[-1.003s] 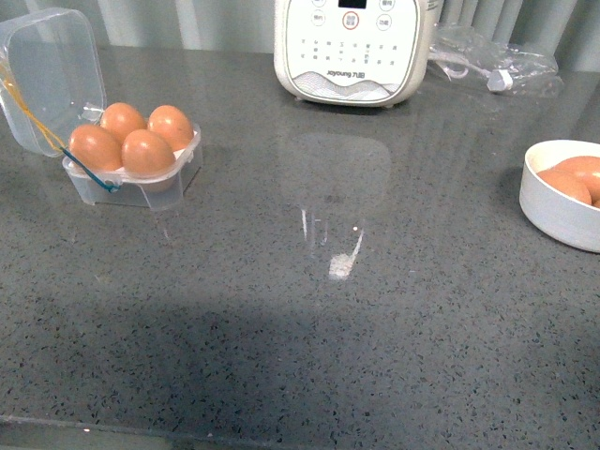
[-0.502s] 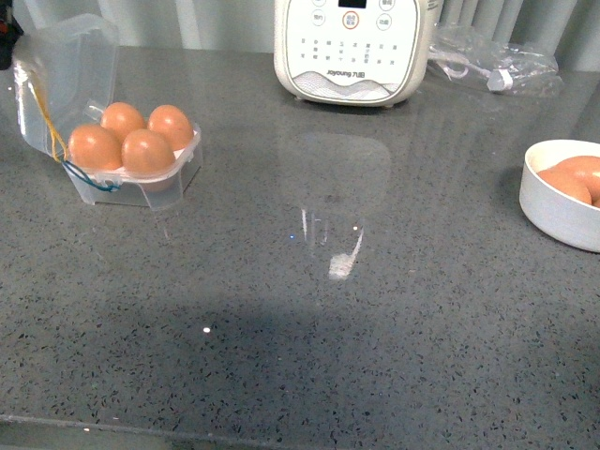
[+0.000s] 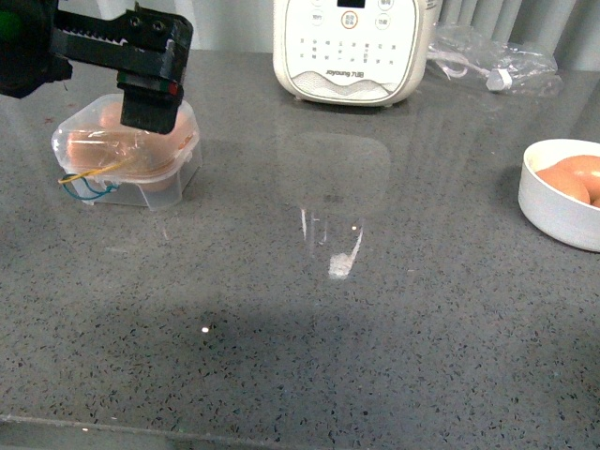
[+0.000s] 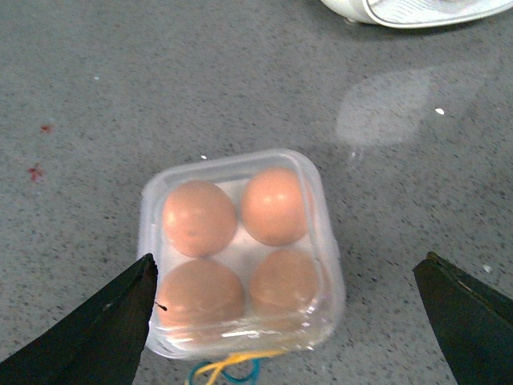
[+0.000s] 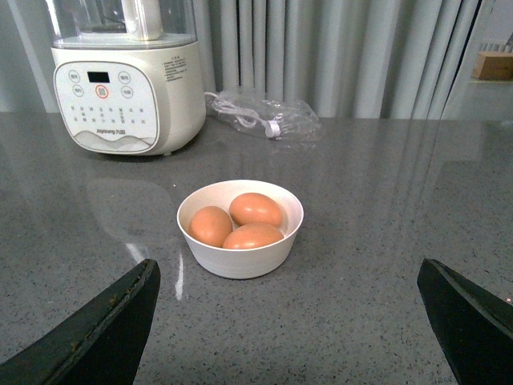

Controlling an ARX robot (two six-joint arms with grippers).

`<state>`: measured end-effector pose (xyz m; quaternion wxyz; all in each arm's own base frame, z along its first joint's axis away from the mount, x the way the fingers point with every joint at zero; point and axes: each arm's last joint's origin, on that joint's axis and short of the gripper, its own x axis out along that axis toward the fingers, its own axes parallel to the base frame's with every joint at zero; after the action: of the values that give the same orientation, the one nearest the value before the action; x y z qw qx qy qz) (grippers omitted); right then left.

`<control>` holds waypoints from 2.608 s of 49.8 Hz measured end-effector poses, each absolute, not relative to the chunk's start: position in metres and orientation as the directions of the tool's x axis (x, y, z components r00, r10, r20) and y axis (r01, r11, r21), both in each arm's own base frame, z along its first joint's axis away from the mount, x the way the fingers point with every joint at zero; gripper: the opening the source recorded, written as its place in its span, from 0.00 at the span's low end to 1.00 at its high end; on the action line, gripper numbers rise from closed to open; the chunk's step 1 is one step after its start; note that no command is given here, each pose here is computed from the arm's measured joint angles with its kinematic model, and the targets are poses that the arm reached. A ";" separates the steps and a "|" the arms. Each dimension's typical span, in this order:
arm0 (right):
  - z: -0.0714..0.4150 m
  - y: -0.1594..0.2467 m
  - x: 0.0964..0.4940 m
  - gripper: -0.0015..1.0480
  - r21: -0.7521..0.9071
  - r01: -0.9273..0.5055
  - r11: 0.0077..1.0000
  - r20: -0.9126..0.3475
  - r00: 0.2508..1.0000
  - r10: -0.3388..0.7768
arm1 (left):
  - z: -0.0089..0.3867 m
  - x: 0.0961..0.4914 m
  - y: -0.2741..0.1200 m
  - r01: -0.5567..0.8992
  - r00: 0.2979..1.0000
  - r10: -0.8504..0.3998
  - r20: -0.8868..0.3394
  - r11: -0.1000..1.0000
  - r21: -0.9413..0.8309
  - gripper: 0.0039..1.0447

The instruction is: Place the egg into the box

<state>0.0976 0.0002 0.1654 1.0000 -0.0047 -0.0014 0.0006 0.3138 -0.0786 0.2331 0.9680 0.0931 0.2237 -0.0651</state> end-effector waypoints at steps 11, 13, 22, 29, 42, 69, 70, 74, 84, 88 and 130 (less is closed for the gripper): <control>0.165 0.000 0.098 0.93 -0.010 -0.001 1.000 0.003 1.000 0.001 | 0.228 0.306 -0.080 0.192 0.867 -0.103 -0.488 0.972 0.135 0.94; 0.165 0.000 0.098 0.93 -0.009 -0.001 1.000 0.003 1.000 0.001 | 0.229 0.305 -0.080 0.192 0.866 -0.103 -0.489 0.972 0.134 0.94; 0.165 0.000 0.098 0.93 -0.009 -0.001 1.000 0.003 1.000 0.001 | 0.238 0.296 -0.078 0.197 0.865 -0.113 -0.488 0.973 0.124 0.94; 0.165 0.000 0.098 0.93 -0.009 -0.001 1.000 0.003 1.000 0.001 | 0.248 0.288 -0.076 0.204 0.866 -0.134 -0.482 0.974 0.096 0.94; 0.165 0.000 0.098 0.93 -0.009 -0.001 1.000 0.003 1.000 0.001 | 0.277 0.259 -0.055 0.229 0.879 -0.168 -0.447 0.970 0.084 0.94; 0.165 0.000 0.098 0.93 -0.009 -0.001 1.000 0.003 1.000 0.001 | 0.270 0.186 -0.009 0.193 0.910 -0.114 -0.399 0.967 0.164 0.94; 0.165 0.000 0.098 0.93 -0.009 -0.001 1.000 0.003 1.000 0.001 | 0.267 0.184 -0.009 0.194 0.908 -0.113 -0.404 0.967 0.166 0.94; 0.165 0.000 0.098 0.93 -0.009 -0.002 1.000 0.003 1.000 0.002 | 0.264 0.179 -0.008 0.203 0.901 -0.117 -0.417 0.964 0.169 0.94; 0.165 0.000 0.098 0.93 -0.009 -0.001 1.000 0.003 1.000 0.001 | 0.240 0.163 -0.001 0.028 0.988 -0.011 -0.153 0.994 0.105 0.76; 0.165 0.000 0.098 0.93 -0.009 -0.001 1.000 0.003 1.000 0.002 | 0.230 0.154 0.000 0.000 1.000 0.000 -0.010 0.999 0.043 0.59; 0.165 0.000 0.098 0.93 -0.009 -0.001 1.000 0.003 1.000 0.001 | 0.178 0.118 0.000 0.001 1.000 -0.001 -0.002 1.000 0.001 0.03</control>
<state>0.0976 0.0002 0.1654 1.0000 -0.0047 -0.0014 0.0006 0.1176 -0.0002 0.1778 1.0000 0.0005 0.0010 -0.0006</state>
